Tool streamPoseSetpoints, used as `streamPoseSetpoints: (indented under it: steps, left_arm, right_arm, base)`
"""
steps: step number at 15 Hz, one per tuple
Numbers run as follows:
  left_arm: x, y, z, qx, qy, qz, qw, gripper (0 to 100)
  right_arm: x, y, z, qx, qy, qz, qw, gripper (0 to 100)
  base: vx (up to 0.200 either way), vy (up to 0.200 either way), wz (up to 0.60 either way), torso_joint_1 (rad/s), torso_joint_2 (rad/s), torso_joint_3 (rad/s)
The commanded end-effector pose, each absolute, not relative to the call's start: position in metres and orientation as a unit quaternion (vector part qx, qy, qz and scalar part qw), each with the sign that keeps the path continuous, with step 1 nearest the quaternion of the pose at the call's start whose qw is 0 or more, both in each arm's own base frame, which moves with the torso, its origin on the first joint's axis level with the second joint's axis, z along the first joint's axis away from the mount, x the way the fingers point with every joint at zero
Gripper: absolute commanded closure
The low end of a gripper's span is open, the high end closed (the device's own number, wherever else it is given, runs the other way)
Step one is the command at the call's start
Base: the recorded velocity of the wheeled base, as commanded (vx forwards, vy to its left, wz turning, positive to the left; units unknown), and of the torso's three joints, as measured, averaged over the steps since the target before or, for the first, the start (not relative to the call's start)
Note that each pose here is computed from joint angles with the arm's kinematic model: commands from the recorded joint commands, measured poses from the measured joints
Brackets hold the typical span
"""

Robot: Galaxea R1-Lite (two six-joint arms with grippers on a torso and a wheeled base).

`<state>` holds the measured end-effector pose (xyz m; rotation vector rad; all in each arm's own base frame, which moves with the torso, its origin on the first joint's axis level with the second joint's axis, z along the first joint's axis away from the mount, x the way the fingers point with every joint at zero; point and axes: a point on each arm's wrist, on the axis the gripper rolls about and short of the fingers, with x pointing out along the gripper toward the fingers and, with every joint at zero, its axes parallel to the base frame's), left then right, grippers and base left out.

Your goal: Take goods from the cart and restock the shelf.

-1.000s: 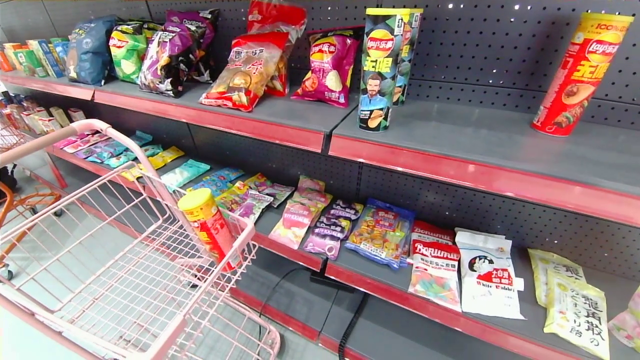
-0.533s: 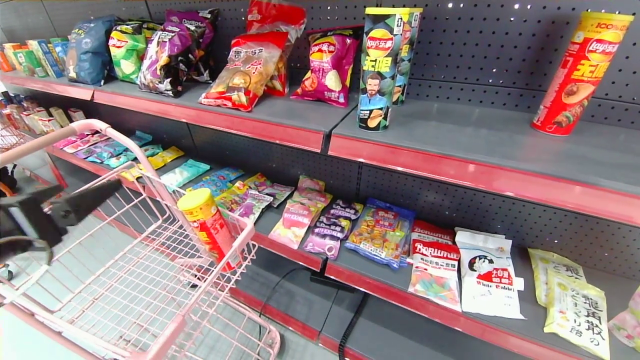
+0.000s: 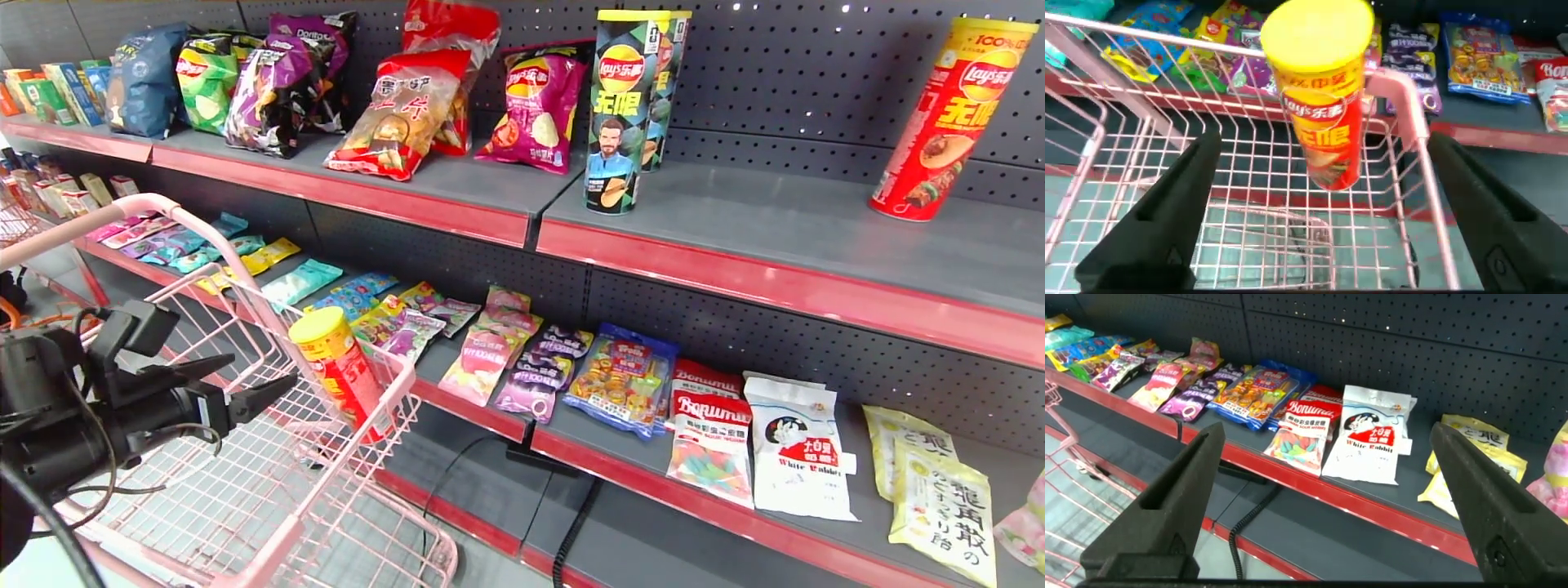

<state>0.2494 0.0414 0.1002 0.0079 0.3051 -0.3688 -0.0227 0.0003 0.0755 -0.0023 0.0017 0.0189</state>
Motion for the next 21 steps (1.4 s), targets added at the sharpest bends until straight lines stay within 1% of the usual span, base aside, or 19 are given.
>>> streamPoseSetpoints:
  steps: [1, 3, 5, 7, 10, 12, 16, 17, 19, 21]
  left_arm:
    - [0.271, 0.045, 0.063, -0.014, 0.192, -0.194, 0.962, 0]
    - [0.281, 0.043, 0.056, -0.014, 0.189, -0.209, 0.959, 0]
    - [0.302, 0.044, 0.05, -0.005, 0.17, -0.215, 0.962, 0]
    - [0.316, 0.037, 0.051, -0.004, 0.157, -0.231, 0.96, 0]
    - [0.327, 0.018, 0.048, -0.005, 0.154, -0.259, 0.954, 0]
    - [0.331, 0.012, 0.044, -0.004, 0.158, -0.267, 0.951, 0]
    - [0.339, 0.011, 0.037, -0.004, 0.161, -0.262, 0.952, 0]
    - [0.342, 0.012, 0.034, -0.004, 0.162, -0.257, 0.953, 100]
    - [0.346, 0.013, 0.031, -0.001, 0.15, -0.253, 0.956, 100]
    - [0.345, 0.013, 0.03, -0.005, 0.151, -0.253, 0.955, 100]
  right_arm:
    - [-0.023, 0.0, 0.076, -0.002, 0.001, 0.009, 1.0, 0]
    - [-0.023, 0.0, 0.076, -0.002, 0.001, 0.009, 1.0, 0]
    - [-0.023, 0.0, 0.076, -0.002, 0.001, 0.01, 1.0, 0]
    - [-0.023, 0.0, 0.076, -0.002, 0.001, 0.01, 1.0, 0]
    - [-0.023, 0.0, 0.076, -0.002, 0.001, 0.01, 1.0, 0]
    - [-0.023, 0.0, 0.076, -0.002, 0.001, 0.01, 1.0, 0]
    - [-0.023, 0.0, 0.076, -0.002, 0.001, 0.01, 1.0, 0]
    - [-0.023, 0.0, 0.076, -0.001, 0.001, 0.01, 1.0, 0]
    - [-0.023, 0.0, 0.076, -0.001, 0.001, 0.01, 1.0, 0]
    - [-0.023, 0.0, 0.076, -0.001, 0.001, 0.01, 1.0, 0]
  base:
    - [0.0, 0.0, 0.0, 0.0, 0.0, 0.0]
    - [0.0, 0.0, 0.0, 0.0, 0.0, 0.0]
    - [0.0, 0.0, 0.0, 0.0, 0.0, 0.0]
    - [0.0, 0.0, 0.0, 0.0, 0.0, 0.0]
    - [0.0, 0.0, 0.0, 0.0, 0.0, 0.0]
    - [0.0, 0.0, 0.0, 0.0, 0.0, 0.0]
    - [0.0, 0.0, 0.0, 0.0, 0.0, 0.0]
    - [0.0, 0.0, 0.0, 0.0, 0.0, 0.0]
    - [0.0, 0.0, 0.0, 0.0, 0.0, 0.0]
    - [0.0, 0.0, 0.0, 0.0, 0.0, 0.0]
